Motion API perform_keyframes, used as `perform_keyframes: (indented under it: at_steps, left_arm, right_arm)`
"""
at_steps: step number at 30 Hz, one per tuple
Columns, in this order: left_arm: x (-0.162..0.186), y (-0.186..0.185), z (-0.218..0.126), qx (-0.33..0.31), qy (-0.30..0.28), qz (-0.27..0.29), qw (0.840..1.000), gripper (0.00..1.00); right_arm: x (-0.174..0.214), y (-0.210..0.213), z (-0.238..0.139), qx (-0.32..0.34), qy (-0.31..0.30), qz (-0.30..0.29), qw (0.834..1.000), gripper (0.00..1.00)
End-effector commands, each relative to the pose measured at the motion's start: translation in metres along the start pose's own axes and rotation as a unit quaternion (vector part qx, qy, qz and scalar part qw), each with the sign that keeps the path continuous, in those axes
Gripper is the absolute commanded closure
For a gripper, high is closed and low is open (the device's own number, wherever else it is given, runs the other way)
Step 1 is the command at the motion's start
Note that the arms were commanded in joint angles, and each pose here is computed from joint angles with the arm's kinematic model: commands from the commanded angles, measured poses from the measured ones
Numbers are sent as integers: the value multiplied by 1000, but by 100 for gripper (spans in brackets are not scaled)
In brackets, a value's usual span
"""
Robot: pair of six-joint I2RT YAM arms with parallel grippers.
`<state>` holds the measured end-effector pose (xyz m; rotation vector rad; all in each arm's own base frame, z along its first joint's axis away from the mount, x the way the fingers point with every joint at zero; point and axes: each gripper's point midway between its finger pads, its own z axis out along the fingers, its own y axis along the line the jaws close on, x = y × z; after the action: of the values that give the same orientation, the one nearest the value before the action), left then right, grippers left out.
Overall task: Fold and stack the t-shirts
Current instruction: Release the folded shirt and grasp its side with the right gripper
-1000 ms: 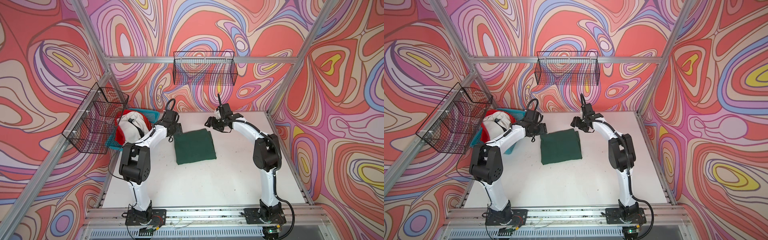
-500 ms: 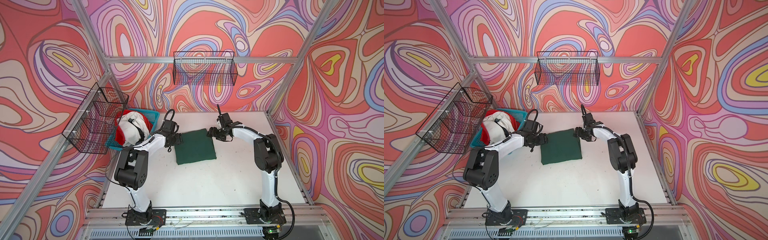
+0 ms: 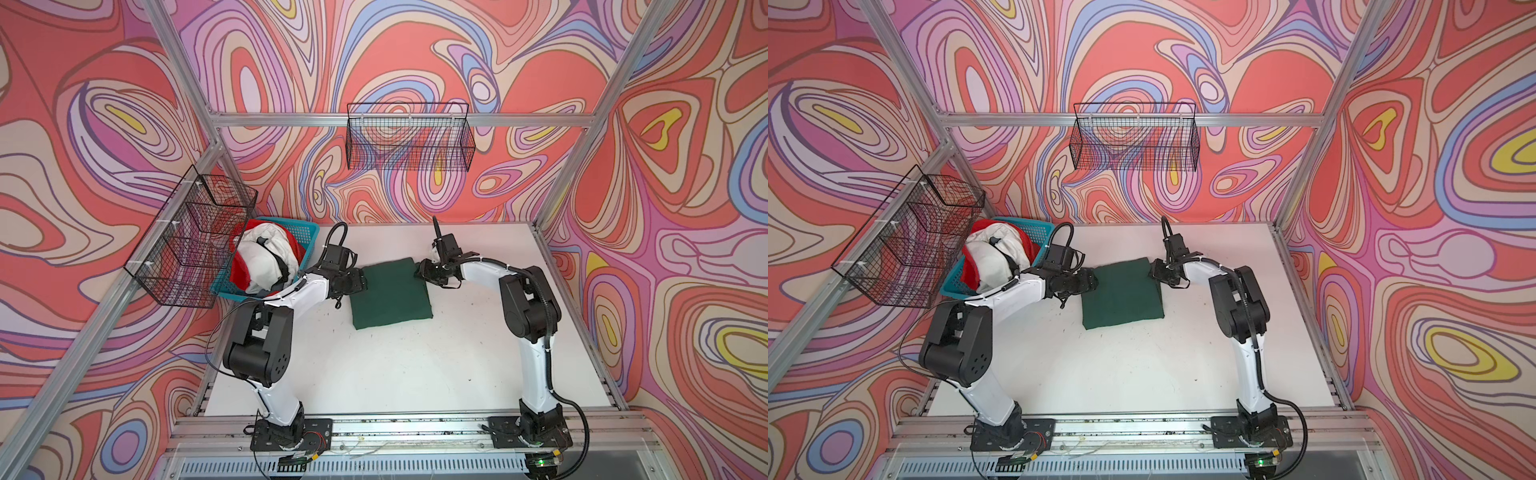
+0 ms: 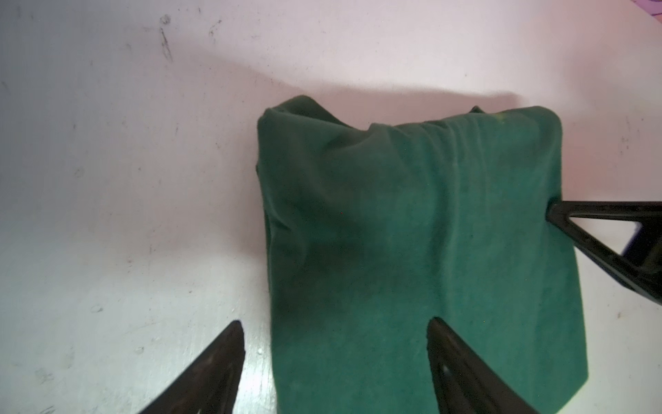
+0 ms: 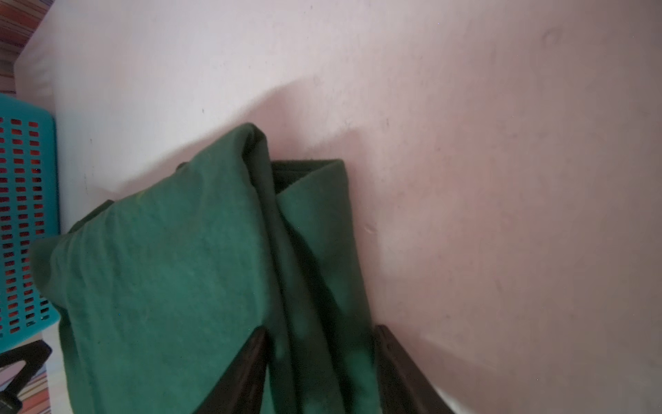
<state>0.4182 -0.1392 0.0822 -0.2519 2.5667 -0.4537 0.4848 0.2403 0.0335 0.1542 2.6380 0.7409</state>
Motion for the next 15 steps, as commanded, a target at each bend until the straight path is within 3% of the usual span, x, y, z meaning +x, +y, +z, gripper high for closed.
perform_keyframes:
  at_steps: [1,3,7,11,15]
  left_arm:
    - [-1,-5,1,18,-6,1,1000,20]
    - [1,-6,2,22,-5,2,1000,20]
    - [4,-4,5,22,-2,6,1000,20]
    - [2,-2,2,14,-8,5,1000,20]
    - [-4,-4,-12,13,-25,10,1000,20]
  right_arm:
    - [42,-17,21,32,51,21,998,58]
    - [44,-10,22,23,51,22,998,60]
    - [44,-9,23,17,43,34,998,73]
    - [38,-15,20,40,33,34,998,99]
    - [17,-16,5,76,13,12,997,100]
